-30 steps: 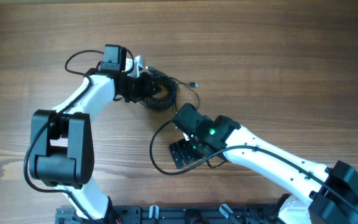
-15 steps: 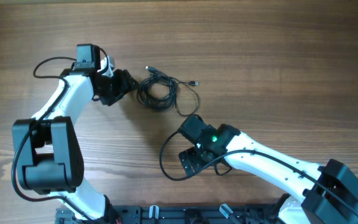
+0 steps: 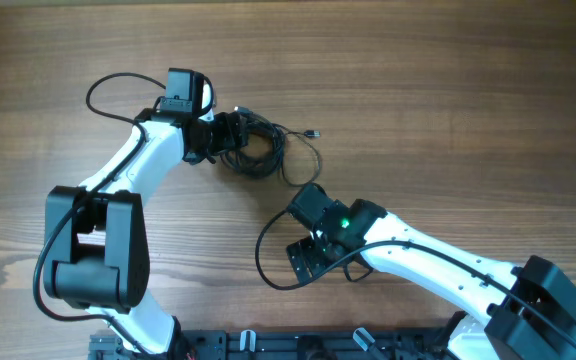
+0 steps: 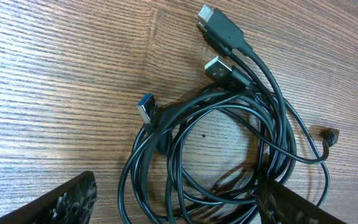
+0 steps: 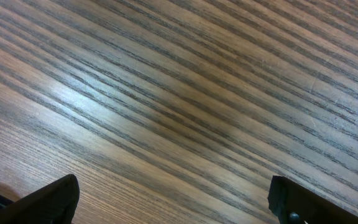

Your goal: Untangle cables

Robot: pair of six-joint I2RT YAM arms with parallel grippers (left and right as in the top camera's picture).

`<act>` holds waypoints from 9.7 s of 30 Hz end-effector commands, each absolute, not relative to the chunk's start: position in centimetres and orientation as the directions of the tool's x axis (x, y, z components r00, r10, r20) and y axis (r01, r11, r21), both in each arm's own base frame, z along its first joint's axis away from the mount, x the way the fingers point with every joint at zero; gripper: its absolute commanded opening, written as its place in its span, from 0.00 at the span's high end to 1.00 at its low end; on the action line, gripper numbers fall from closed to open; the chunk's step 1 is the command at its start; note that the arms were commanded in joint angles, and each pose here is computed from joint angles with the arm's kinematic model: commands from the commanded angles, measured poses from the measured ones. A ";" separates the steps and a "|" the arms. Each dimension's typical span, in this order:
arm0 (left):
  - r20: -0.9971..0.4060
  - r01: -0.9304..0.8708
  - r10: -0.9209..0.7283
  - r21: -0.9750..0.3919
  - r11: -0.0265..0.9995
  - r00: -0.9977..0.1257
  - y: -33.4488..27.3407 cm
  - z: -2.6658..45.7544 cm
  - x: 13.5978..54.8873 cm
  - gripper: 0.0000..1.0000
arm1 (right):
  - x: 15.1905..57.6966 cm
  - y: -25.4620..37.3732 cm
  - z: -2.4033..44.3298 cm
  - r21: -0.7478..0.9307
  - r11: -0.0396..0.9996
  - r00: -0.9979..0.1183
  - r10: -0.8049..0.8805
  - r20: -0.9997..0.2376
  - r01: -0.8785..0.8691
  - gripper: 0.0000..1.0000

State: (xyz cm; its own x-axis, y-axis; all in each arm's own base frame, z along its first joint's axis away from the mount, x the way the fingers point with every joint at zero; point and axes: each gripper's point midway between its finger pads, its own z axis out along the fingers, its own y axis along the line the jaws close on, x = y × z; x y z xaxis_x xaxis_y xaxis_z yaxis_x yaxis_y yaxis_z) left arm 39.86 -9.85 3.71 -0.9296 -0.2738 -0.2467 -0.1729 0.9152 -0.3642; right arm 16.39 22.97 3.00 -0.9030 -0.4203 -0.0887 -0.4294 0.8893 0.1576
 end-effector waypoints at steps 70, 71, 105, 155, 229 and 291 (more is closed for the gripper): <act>-0.554 0.553 -0.066 -0.832 0.041 -0.830 -15.4 43.1 22.4 0.96 | 28.1 27.9 23.1 -0.023 0.693 -0.324 -0.366 -0.872 -0.721 0.00; -0.554 0.552 -0.066 -0.833 0.041 -0.830 -15.4 43.1 22.4 0.96 | 28.6 28.1 24.0 -0.027 0.699 -0.296 -0.338 -0.894 -0.715 0.00; -0.579 -0.540 -0.550 -0.212 0.814 -0.602 5.4 23.8 34.0 0.41 | 29.9 26.4 23.7 -0.053 0.785 -0.334 -0.323 -0.886 -0.617 0.00; 0.019 -0.377 -0.380 -0.174 0.910 -0.925 -5.8 8.9 32.3 0.21 | 37.7 23.1 30.7 -0.052 0.921 -0.335 -0.192 -0.923 -0.386 0.96; -0.195 -0.007 -0.031 -0.126 0.992 -0.980 -10.3 9.2 35.1 0.11 | 28.6 21.9 5.1 0.356 0.901 -0.917 0.337 -0.214 0.249 0.00; -0.761 0.764 0.219 -0.639 -0.093 -0.610 -23.5 35.8 19.1 0.14 | 27.0 17.1 40.8 0.021 0.866 -0.420 -0.221 -0.880 -0.499 0.96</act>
State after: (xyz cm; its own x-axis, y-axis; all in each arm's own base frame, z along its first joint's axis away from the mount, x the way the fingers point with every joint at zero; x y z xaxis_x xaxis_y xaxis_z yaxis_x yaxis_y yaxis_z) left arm 21.78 -24.14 31.22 -0.6883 0.2732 -0.6721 0.6993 0.0033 -0.7148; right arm 27.51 17.42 39.80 -0.4420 -0.2200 -0.8696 -0.4903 0.8711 0.0288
